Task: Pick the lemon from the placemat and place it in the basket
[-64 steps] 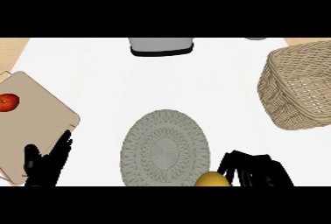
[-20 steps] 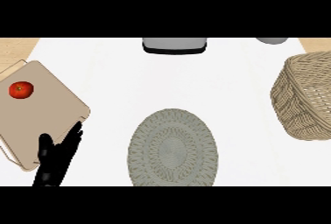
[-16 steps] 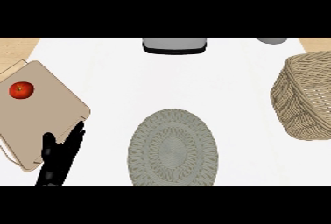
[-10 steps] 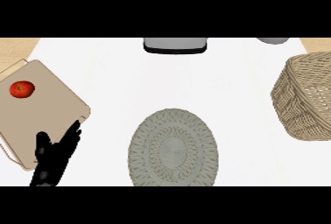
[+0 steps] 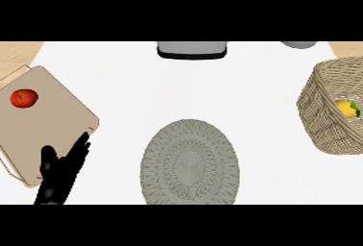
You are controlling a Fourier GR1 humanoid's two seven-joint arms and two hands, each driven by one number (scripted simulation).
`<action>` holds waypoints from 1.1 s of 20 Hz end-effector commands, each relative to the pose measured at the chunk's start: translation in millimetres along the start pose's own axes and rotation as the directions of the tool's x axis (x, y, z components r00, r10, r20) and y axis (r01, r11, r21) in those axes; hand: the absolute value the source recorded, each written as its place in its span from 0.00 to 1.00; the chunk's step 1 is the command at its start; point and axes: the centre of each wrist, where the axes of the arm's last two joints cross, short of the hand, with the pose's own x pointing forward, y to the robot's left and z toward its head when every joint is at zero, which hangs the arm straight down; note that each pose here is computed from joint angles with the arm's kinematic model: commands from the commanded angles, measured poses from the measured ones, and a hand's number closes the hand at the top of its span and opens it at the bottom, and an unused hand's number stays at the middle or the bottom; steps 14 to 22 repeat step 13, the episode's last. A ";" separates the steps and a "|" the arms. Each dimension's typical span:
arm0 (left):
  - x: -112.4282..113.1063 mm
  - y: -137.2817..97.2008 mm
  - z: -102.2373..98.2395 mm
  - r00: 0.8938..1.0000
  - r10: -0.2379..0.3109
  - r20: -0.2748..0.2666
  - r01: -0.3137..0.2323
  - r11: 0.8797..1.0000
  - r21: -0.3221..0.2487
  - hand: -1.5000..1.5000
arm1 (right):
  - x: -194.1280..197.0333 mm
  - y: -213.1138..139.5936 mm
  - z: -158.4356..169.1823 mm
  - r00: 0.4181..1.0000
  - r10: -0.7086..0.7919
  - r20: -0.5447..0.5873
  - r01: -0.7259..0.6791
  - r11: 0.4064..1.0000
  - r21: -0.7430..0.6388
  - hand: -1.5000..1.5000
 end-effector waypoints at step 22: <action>-14.2 -7.2 -2.3 0.996 0.015 -0.085 -0.015 1.000 0.001 0.50 | -33.2 -124.6 37.0 0.969 -0.215 -0.119 0.187 0.959 -0.215 0.00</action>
